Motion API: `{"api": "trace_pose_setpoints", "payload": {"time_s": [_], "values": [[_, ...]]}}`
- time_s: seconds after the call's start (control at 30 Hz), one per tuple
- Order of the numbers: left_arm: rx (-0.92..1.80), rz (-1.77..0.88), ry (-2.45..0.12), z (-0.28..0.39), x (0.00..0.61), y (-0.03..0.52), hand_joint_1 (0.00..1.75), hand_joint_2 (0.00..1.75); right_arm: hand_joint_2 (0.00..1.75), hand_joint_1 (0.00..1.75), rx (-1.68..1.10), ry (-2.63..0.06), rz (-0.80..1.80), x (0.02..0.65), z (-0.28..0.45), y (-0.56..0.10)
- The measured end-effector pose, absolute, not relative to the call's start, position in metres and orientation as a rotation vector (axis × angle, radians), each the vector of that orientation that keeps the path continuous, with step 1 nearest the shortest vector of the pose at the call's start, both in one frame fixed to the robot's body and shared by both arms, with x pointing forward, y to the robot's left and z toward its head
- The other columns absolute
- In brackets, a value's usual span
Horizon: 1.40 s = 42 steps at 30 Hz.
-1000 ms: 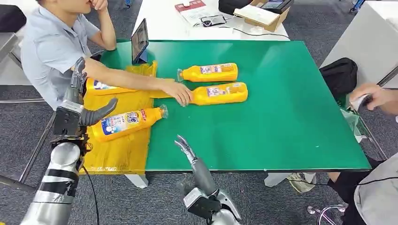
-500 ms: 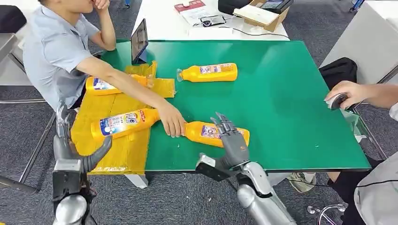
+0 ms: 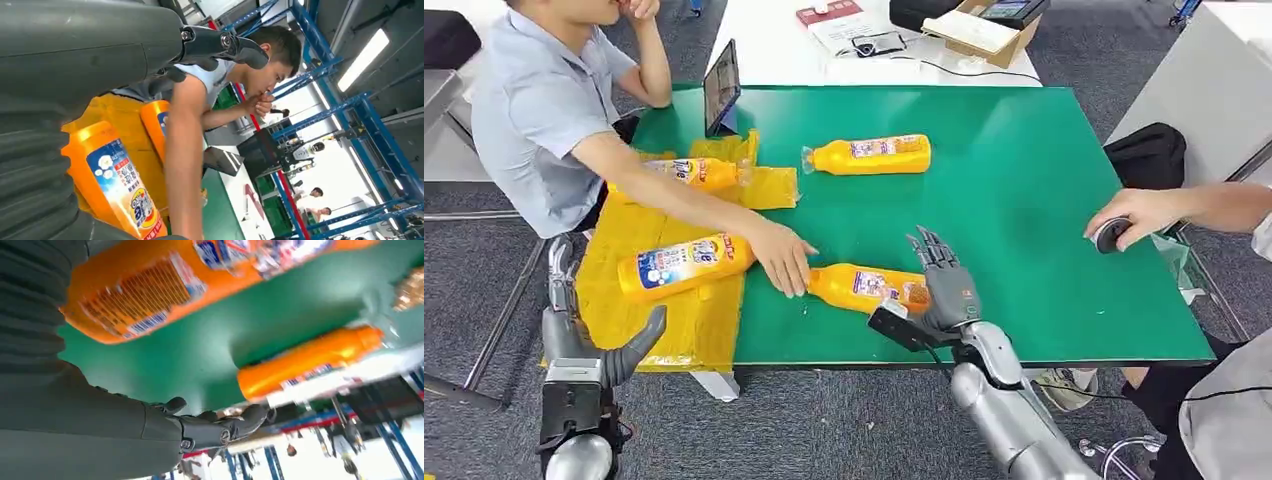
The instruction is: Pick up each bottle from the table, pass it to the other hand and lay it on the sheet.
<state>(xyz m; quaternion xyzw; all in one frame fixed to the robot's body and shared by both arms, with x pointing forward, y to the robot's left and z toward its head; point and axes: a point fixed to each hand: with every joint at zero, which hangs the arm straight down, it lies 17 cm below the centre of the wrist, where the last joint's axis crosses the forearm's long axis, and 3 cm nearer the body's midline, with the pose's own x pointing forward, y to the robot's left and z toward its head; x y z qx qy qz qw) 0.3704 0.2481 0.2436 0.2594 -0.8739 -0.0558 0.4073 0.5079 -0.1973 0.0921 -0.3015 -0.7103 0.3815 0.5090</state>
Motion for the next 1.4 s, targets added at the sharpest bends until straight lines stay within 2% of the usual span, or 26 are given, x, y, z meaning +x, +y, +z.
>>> {"api": "trace_pose_setpoints", "payload": {"time_s": [0.37, 1.3, 1.33, 1.37, 1.4], "values": [[0.702, -0.151, -2.243, 0.256, 0.376, 0.249, 0.0, 1.75, 1.75, 0.0, -0.595, -1.516, 0.974, 0.532, 0.047, -0.201], [0.709, -0.182, -2.298, 0.269, 0.38, 0.246, 0.0, 1.75, 1.75, 0.0, -0.518, -1.343, 1.054, 0.542, 0.026, -0.192], [0.703, -0.178, -2.299, 0.269, 0.38, 0.246, 0.0, 1.75, 1.75, 0.19, -0.517, -1.298, 1.061, 0.543, 0.021, -0.194], [0.694, -0.171, -2.297, 0.269, 0.383, 0.247, 0.0, 1.75, 1.75, 0.26, -0.507, -1.219, 1.076, 0.546, 0.016, -0.197], [0.686, -0.166, -2.297, 0.27, 0.385, 0.248, 0.0, 1.75, 1.75, 0.19, -0.501, -1.192, 1.076, 0.546, 0.014, -0.199]]}}
